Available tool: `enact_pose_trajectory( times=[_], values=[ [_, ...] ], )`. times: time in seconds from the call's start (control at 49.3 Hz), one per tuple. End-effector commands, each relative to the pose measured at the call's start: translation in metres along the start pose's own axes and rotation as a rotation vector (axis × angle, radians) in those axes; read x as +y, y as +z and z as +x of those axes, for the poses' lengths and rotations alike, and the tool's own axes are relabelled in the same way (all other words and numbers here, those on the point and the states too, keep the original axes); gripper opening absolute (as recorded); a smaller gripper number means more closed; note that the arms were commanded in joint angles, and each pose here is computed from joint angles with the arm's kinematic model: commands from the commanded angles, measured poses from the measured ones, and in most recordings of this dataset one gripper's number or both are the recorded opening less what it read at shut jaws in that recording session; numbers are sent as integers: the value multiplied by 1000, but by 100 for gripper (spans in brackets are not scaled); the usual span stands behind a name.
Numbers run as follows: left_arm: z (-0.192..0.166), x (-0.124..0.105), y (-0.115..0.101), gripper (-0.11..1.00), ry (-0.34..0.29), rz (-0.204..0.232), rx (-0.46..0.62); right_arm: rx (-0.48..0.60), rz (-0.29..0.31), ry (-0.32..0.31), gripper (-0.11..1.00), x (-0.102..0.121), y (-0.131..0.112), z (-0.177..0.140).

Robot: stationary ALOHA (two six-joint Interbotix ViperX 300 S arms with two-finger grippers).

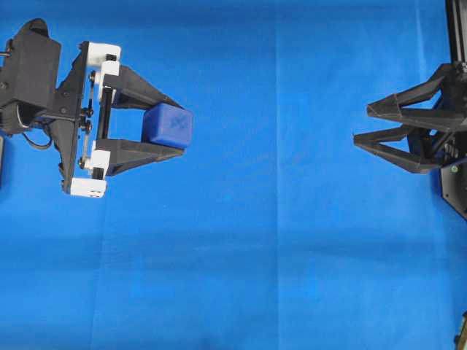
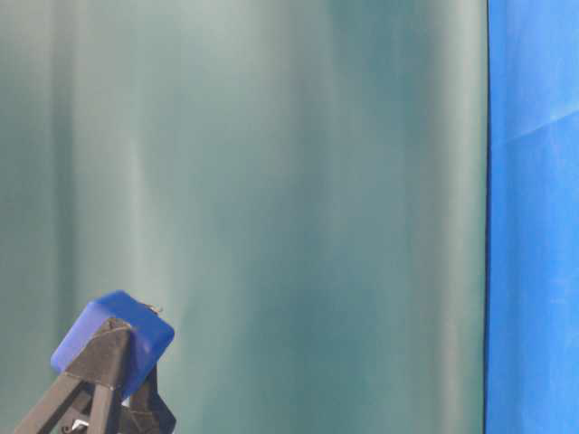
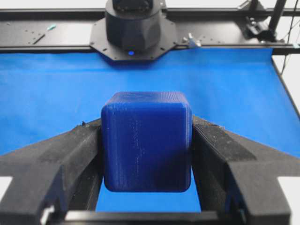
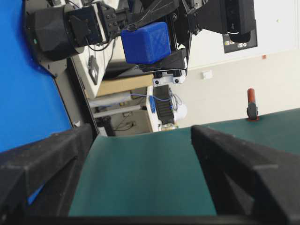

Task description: Handover the blue block to the right arm after grasping it with the left arm, then place it in the designated position.

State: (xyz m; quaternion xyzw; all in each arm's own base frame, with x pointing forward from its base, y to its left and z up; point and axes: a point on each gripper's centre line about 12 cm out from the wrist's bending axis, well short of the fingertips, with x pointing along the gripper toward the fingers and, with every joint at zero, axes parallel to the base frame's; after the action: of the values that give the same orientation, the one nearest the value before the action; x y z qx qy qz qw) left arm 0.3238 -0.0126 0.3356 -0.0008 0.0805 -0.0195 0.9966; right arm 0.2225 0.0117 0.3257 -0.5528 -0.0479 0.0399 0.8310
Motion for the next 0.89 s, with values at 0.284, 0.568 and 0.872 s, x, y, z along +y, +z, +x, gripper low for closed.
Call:
enact_pose_trajectory(
  times=[0.284, 0.568, 0.872],
  values=[
    [-10, 1, 17, 46, 3, -2, -58, -19, 0, -27, 96, -10, 5, 2],
    [-9, 0, 16, 46, 1, -2, -55, -19, 0, -27, 96, -10, 5, 2],
    [-9, 0, 16, 46, 1, -2, -54, -13, 1, -7, 96, -7, 3, 8]
  ],
)
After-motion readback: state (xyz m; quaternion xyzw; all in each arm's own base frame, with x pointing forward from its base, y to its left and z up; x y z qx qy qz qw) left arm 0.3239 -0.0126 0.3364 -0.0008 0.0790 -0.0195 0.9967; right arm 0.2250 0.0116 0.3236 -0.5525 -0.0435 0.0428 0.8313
